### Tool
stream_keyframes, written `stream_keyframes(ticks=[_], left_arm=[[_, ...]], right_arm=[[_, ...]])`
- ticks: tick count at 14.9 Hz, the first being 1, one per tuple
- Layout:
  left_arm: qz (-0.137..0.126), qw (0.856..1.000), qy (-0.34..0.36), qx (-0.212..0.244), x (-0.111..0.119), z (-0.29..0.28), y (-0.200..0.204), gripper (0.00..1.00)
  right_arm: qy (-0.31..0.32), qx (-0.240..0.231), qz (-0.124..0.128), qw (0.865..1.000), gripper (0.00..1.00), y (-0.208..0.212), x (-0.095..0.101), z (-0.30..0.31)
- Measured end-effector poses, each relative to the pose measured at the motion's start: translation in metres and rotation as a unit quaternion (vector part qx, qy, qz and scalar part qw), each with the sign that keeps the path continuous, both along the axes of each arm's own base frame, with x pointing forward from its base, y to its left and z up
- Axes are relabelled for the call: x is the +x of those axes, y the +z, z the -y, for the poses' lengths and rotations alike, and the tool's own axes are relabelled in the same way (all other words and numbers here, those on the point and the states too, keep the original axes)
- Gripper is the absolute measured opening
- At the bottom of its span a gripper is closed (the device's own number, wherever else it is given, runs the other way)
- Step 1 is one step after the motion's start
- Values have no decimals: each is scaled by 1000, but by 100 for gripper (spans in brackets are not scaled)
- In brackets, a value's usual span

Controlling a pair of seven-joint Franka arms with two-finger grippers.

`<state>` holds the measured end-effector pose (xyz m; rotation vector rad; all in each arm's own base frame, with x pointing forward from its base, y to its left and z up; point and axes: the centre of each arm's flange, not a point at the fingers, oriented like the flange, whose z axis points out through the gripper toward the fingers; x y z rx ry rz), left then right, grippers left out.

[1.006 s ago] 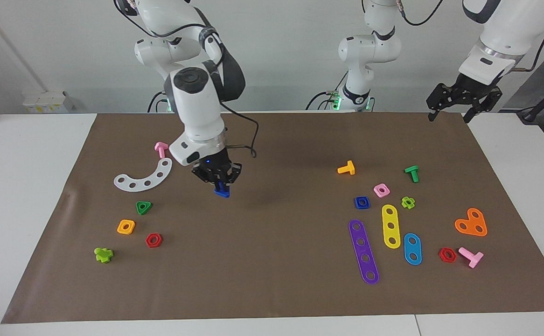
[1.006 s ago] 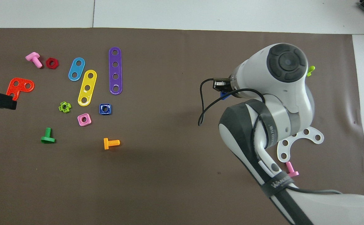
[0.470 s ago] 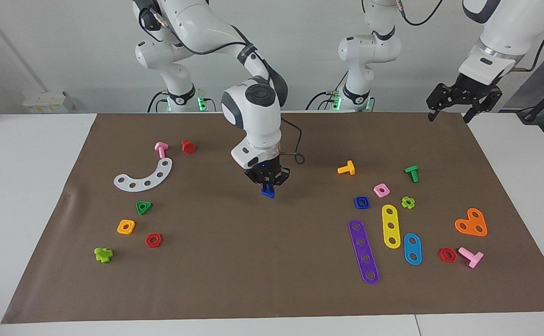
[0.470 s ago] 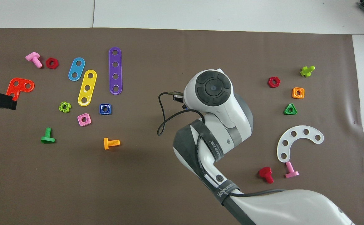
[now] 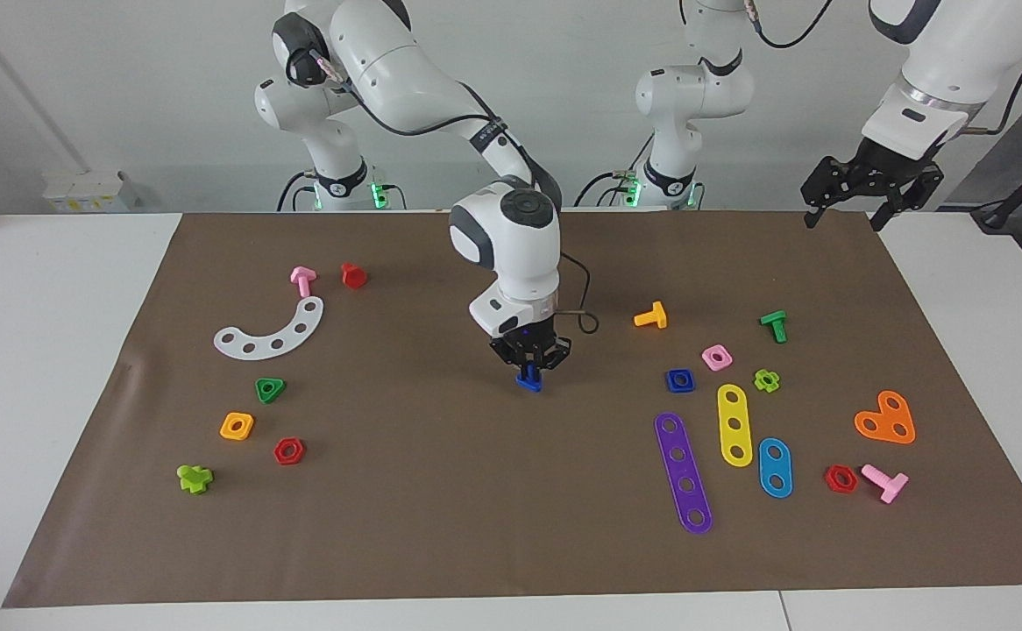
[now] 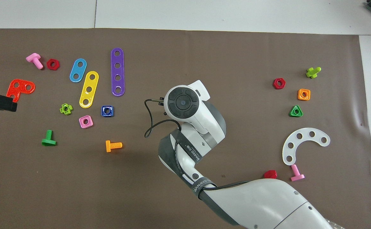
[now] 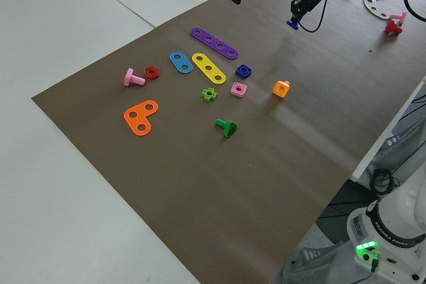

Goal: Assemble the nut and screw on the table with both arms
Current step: 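Carry the blue bolt with the right gripper toward the table centre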

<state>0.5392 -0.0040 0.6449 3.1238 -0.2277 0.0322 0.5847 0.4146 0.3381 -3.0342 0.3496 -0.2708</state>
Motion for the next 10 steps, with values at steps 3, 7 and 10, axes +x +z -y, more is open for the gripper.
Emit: stream_keyframes(ticks=[3,7,10], left_arm=[[0,1000,0,0,0,0,0,100],[0,1000,0,0,0,0,0,100],[0,1000,0,0,0,0,0,100]], right_arm=[[3,3,2,1000,20,-10,0,-4],[1,6,6,1000,20,-19,3,-2],[1,9,10,1000,26,-24,4,-3]])
